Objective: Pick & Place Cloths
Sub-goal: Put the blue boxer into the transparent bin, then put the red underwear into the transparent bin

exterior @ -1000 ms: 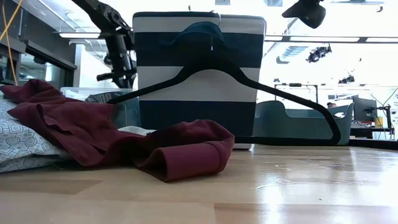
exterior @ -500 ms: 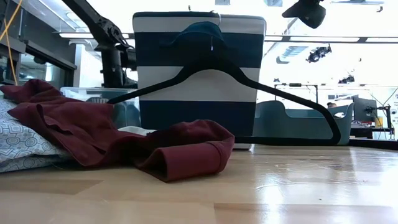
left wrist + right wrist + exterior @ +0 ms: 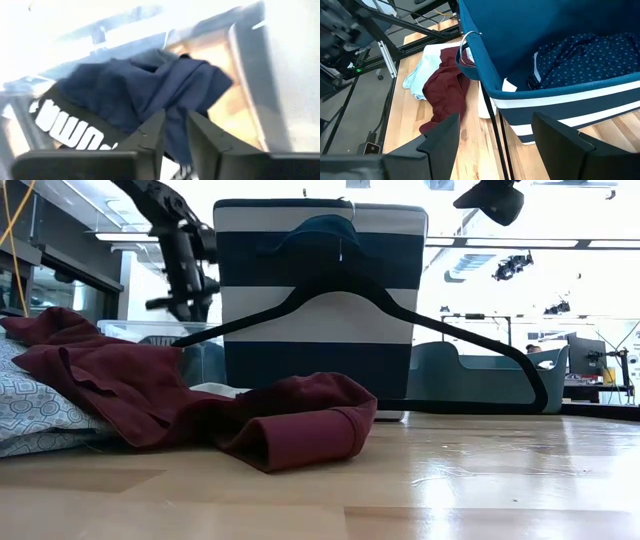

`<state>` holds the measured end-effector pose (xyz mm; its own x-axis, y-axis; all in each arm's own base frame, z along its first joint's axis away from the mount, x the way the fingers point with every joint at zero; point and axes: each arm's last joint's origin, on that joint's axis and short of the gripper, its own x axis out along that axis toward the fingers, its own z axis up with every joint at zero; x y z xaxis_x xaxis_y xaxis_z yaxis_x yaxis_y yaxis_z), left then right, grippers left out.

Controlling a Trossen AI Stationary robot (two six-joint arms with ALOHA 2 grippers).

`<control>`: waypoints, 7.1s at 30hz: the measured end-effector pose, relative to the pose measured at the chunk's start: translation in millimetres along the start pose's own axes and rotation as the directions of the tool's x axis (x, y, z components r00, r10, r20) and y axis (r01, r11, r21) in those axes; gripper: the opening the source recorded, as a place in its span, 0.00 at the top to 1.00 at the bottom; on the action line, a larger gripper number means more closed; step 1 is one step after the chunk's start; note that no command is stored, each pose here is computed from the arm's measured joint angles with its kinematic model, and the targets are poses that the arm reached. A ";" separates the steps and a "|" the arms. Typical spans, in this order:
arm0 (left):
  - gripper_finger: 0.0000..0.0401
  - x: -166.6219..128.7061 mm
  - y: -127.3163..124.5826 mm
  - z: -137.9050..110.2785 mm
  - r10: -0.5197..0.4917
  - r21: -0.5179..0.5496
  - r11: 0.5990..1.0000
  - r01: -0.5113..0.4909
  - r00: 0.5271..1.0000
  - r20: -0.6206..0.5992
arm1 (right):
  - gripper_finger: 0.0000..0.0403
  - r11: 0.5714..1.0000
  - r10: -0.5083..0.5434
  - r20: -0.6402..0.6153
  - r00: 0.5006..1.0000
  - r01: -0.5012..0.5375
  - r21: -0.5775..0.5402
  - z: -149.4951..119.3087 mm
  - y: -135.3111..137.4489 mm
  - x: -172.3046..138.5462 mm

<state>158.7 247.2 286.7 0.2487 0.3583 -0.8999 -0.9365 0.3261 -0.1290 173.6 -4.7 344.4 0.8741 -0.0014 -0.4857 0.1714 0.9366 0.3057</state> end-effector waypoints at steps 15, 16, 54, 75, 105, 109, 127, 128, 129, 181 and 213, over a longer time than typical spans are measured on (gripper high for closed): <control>0.61 -118.4 -9.2 -50.7 -0.191 0.011 0.981 0.193 0.966 0.173 | 0.41 1.000 0.000 0.000 1.000 0.000 0.000 0.0 0.1 0.0; 0.61 -126.2 -11.6 -58.2 -0.208 0.019 0.978 0.208 0.962 0.179 | 0.41 1.000 0.000 0.000 1.000 0.000 0.000 0.0 0.0 0.0; 0.65 -133.0 -186.1 -246.8 -0.291 0.203 0.922 0.329 0.936 -0.197 | 0.41 1.000 0.000 0.000 1.000 0.000 0.000 0.0 0.0 0.1; 0.57 -73.9 -234.6 -280.4 -0.157 0.329 0.893 0.305 0.899 -0.409 | 0.41 1.000 0.000 0.000 1.000 0.000 0.000 0.0 0.0 0.1; 0.56 -14.6 -251.9 -303.7 0.058 0.425 0.901 0.085 0.948 -0.314 | 0.41 1.000 0.000 0.000 1.000 0.000 0.000 0.0 0.0 0.1; 0.75 -15.0 -252.0 -304.8 0.058 0.418 0.903 0.103 0.933 -0.356 | 0.41 1.000 0.000 0.000 1.000 0.000 0.000 0.0 0.1 0.1; 1.00 -73.0 -272.1 -279.8 0.005 0.520 0.825 0.222 0.917 -0.400 | 0.41 1.000 0.000 0.000 1.000 0.000 0.000 0.0 0.0 0.1; 1.00 -81.5 -273.0 -275.5 0.004 0.533 0.817 0.222 0.921 -0.389 | 0.41 1.000 0.000 0.000 1.000 0.000 0.000 0.0 0.0 0.1; 1.00 -90.4 -273.3 -271.3 0.005 0.544 0.809 0.223 0.923 -0.386 | 0.41 1.000 0.000 0.000 1.000 0.000 0.000 0.0 0.0 0.1; 1.00 -354.8 -129.1 -109.9 -0.121 0.187 0.978 -0.097 0.473 0.873 | 0.41 1.000 0.006 0.015 1.000 -0.006 -0.001 1.4 0.6 0.0; 1.00 -259.2 -78.5 -6.7 0.427 0.012 0.827 -0.562 0.642 0.637 | 0.41 1.000 0.006 0.014 1.000 -0.006 0.000 1.4 0.6 0.0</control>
<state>166.1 122.8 527.3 -0.0828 0.9265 -0.3672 -0.9113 0.0787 0.4041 174.3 -4.6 345.7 0.8815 -0.0013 -0.4722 0.1663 0.9367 0.3080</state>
